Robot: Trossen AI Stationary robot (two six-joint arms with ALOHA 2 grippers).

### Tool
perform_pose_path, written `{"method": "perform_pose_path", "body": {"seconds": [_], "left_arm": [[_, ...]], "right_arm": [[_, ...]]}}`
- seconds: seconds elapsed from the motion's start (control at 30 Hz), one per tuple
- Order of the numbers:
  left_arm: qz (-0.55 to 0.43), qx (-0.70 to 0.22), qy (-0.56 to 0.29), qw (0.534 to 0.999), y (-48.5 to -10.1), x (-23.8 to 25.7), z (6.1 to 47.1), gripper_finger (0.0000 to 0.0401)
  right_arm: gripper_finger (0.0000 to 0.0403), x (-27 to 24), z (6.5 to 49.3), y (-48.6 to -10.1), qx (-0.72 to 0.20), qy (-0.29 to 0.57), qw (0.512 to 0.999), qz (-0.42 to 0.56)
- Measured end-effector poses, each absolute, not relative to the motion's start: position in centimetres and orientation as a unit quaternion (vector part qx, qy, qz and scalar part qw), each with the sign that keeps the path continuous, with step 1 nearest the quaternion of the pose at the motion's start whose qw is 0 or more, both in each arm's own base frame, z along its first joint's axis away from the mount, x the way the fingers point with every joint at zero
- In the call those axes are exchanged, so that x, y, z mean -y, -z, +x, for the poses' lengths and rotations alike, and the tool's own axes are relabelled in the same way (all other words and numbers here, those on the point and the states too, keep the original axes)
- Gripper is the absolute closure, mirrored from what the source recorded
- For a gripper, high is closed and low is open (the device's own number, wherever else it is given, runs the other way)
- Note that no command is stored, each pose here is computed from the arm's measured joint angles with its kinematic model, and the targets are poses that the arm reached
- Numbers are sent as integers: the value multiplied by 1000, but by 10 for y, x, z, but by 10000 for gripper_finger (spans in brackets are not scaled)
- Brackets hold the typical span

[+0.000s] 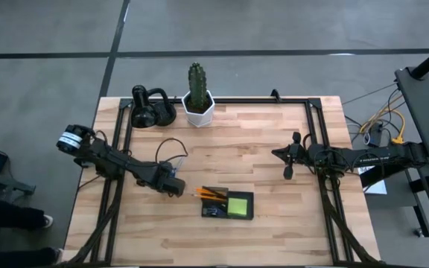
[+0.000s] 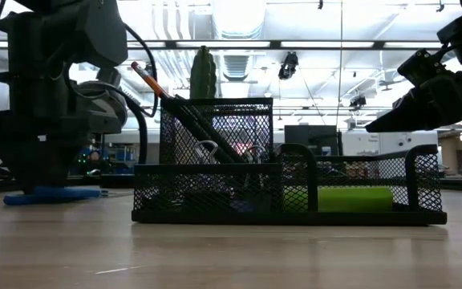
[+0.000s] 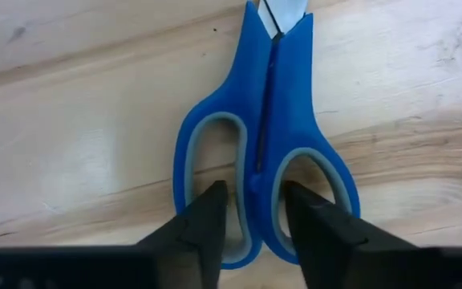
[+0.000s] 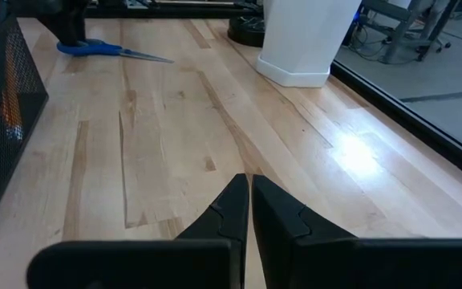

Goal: Pick and place office supplies into organizer
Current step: Put the blue scissor into the desk organizer

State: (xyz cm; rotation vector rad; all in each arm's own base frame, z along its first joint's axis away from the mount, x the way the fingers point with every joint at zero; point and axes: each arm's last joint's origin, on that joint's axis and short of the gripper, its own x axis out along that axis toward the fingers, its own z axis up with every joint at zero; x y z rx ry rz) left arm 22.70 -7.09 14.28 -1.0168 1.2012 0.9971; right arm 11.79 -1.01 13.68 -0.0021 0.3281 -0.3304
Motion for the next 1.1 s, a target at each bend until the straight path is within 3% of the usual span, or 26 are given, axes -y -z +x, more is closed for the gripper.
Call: {"method": "perform_pose_path", "body": {"seconds": [0.27,0.73,1.1], "left_arm": [[-425,-533,-430,592,-138,69,221,383],[-460,-542,-394,583,-161,69,212,386],[-461,-470,-383,648,-203,64,210,386]], "right_arm": [[394,10,118,-137,-163,164,973,-2],[394,10,118,-137,-163,164,973,-2],[394,10,118,-137,-163,164,973,-2]]}}
